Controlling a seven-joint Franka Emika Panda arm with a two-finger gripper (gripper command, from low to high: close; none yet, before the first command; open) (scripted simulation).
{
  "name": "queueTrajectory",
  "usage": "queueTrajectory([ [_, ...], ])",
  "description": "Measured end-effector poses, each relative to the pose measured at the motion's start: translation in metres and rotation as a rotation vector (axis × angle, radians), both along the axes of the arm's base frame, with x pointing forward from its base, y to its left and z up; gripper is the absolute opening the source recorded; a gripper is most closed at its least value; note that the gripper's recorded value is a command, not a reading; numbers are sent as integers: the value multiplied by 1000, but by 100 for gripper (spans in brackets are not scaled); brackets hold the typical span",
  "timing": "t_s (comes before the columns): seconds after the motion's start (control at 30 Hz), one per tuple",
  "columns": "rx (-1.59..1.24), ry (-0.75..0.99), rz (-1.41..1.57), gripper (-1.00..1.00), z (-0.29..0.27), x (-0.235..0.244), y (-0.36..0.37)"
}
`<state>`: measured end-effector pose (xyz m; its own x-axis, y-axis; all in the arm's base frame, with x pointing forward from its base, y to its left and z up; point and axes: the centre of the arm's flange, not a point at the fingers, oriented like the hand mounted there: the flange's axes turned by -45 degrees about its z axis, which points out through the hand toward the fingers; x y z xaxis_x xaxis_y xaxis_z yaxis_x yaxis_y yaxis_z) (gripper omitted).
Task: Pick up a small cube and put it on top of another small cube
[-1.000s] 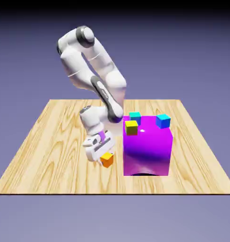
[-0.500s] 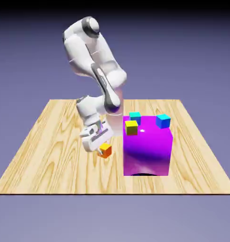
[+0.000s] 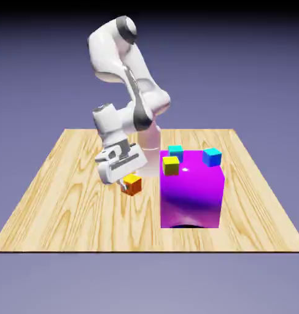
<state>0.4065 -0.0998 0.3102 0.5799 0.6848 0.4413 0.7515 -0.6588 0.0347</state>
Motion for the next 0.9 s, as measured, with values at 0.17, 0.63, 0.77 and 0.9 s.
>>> queueTrajectory([
  [0.17, 43, 2, -34, -100, 30, -3, 29],
  [0.63, 80, 19, -140, -100, 103, -34, 103],
  [0.77, 66, 26, -180, -100, 119, -47, 123],
  [0.9, 38, 33, -262, -100, 139, -56, 135],
])
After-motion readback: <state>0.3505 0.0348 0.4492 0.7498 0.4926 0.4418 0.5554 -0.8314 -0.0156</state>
